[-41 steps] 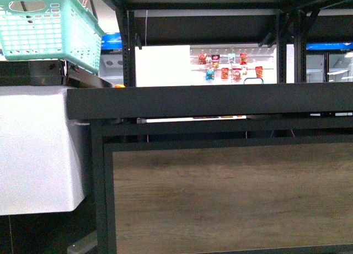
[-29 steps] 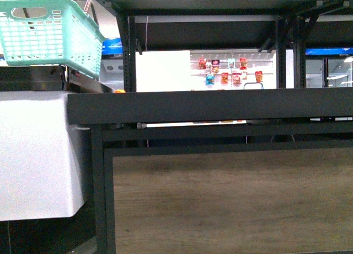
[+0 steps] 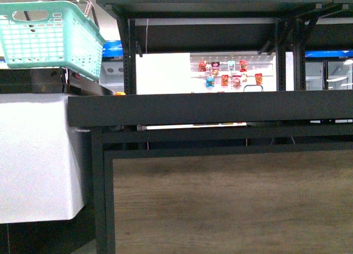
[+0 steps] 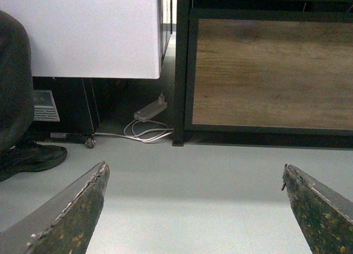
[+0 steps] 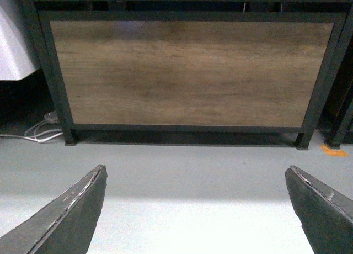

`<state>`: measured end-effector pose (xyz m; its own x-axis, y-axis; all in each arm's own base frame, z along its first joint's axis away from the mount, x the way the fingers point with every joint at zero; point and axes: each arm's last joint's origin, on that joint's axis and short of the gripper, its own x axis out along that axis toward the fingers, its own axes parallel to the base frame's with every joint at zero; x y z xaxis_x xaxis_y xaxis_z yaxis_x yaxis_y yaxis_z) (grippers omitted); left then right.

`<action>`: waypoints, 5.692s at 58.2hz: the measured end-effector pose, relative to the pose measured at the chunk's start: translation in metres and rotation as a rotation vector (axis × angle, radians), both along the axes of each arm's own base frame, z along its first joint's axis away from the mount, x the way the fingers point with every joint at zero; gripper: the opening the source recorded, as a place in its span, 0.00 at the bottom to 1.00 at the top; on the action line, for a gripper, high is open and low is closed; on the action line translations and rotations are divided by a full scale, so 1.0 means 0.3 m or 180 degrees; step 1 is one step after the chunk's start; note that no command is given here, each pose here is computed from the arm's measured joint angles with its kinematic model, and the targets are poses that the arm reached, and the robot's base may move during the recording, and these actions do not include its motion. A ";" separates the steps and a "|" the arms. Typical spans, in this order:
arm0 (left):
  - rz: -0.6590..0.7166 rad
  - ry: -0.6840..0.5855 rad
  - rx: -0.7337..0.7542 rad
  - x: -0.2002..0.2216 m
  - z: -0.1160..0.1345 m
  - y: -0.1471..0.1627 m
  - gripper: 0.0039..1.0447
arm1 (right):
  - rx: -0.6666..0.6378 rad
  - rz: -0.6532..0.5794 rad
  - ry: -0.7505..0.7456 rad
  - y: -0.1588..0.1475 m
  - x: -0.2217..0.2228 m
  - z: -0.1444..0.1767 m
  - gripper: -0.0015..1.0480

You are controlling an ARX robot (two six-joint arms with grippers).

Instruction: Pick lemon from shelf

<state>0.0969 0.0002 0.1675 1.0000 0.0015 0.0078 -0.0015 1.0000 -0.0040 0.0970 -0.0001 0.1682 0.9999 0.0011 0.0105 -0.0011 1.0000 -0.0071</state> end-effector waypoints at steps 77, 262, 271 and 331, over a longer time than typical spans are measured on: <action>0.0000 0.0000 -0.0001 0.000 0.000 0.000 0.92 | 0.0001 0.0000 0.0000 0.000 0.000 0.000 0.93; -0.0001 -0.0001 0.0001 0.000 0.000 0.000 0.92 | 0.0004 -0.0001 0.0001 0.000 0.000 0.000 0.93; -0.0001 -0.0001 0.0000 0.000 0.000 0.000 0.92 | 0.0009 -0.0001 0.0001 0.000 0.000 0.000 0.93; 0.0169 0.0682 -0.3262 0.318 0.366 0.310 0.92 | 0.0012 0.0001 0.0000 0.000 0.000 0.000 0.93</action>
